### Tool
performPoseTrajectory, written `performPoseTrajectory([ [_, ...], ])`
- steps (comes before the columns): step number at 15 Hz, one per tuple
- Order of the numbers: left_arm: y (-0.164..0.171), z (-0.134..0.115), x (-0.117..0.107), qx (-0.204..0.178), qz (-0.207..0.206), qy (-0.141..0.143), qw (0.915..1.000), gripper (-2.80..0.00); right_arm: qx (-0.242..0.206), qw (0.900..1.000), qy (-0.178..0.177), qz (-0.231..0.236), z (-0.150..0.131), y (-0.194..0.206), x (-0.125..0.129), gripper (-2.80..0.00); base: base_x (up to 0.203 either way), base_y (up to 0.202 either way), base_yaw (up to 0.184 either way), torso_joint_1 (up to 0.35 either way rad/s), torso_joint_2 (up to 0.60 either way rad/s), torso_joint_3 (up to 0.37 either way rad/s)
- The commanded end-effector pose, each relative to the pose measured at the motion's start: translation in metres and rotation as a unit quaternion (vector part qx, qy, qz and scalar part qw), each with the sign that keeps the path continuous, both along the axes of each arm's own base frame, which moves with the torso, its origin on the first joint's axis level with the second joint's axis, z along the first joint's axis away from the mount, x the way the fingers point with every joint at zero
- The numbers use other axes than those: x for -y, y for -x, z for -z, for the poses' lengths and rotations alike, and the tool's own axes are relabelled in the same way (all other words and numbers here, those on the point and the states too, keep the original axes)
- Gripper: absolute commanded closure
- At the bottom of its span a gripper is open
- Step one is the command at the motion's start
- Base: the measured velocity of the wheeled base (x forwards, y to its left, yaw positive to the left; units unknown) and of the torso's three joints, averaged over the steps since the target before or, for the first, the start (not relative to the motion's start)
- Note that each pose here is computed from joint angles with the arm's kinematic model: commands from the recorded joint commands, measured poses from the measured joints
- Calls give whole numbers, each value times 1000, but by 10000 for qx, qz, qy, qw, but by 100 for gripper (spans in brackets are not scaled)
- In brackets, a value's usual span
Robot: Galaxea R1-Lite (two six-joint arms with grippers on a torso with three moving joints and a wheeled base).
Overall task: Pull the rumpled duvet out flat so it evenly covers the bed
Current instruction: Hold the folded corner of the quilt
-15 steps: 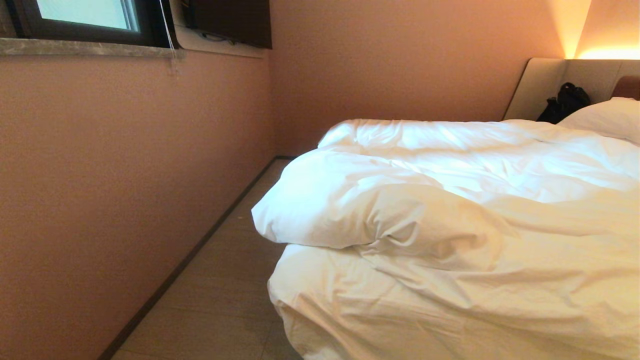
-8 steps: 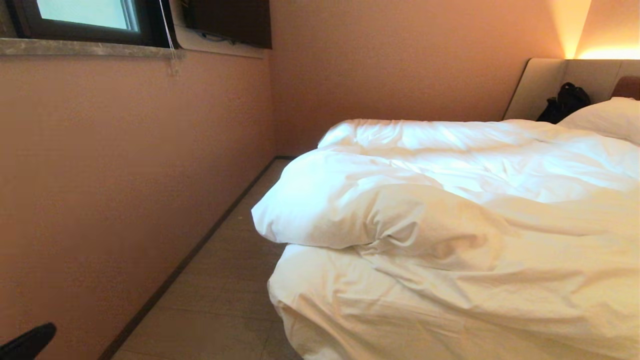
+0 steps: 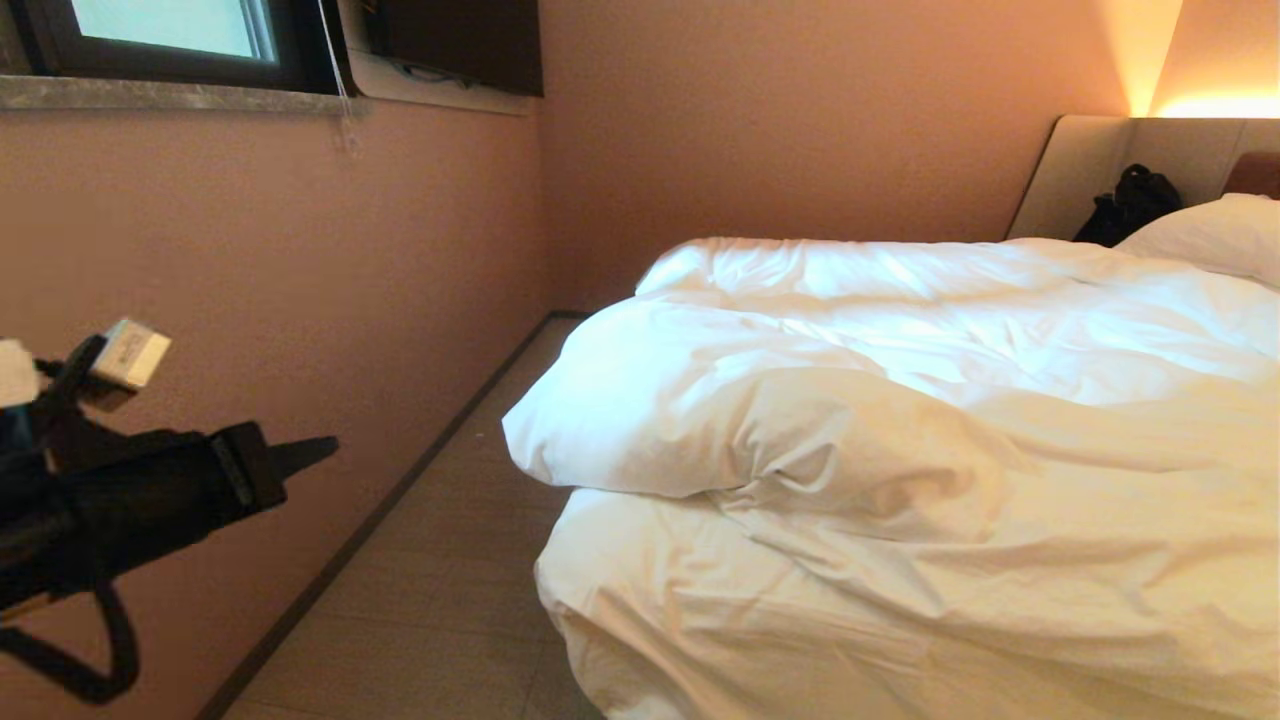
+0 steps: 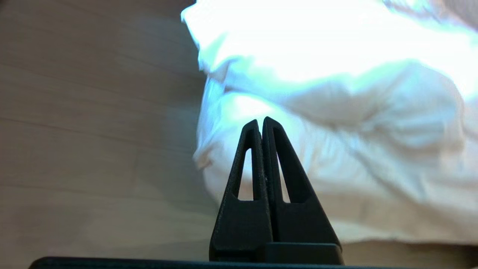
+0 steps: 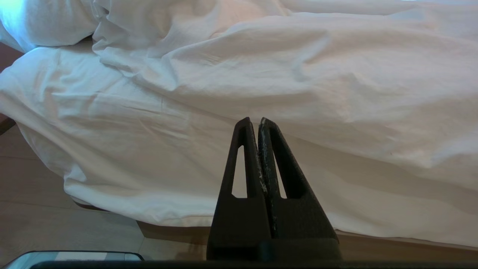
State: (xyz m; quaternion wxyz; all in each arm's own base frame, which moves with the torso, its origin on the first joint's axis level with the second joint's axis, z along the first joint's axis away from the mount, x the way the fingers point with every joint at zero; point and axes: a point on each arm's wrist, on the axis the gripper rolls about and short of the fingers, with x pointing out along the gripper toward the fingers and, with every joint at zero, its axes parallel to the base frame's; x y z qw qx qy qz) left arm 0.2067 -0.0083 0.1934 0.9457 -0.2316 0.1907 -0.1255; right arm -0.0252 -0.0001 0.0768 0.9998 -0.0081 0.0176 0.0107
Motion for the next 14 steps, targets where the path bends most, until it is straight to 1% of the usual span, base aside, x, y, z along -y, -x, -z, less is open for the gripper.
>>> performPoseTrajectory([
  [1, -50, 26, 2, -580, 29, 84, 9983, 0, -7, 10000, 4, -2, 0, 0, 0, 0, 0, 0, 0, 0, 0, 0],
  [3, -80, 27, 12, -586, 168, 194, 9980, 0, -7, 10000, 11, -10, 0, 0, 0, 0, 0, 0, 0, 0, 0, 0],
  [5, -98, 29, 23, -614, 300, 278, 9973, 0, -7, 10000, 4, -2, 0, 0, 0, 0, 0, 0, 0, 0, 0, 0],
  [7, -118, 42, 31, -762, 419, 289, 9958, 0, -7, 10000, 11, -2, 0, 0, 0, 0, 0, 0, 0, 0, 0, 0],
  [9, -139, 52, 41, -832, 525, 271, 9948, 0, -7, 10000, 4, -4, 0, 0, 0, 0, 0, 0, 0, 0, 0, 0],
  [12, -165, 64, 59, -824, 747, 160, 9937, 0, -7, 10000, 4, -2, 0, 0, 0, 0, 0, 0, 0, 0, 0, 0],
  [14, -178, 76, 70, -901, 879, 93, 9920, 0, -7, 10000, 3, -10, 0, 0, 0, 0, 0, 0, 0, 0, 0, 0],
])
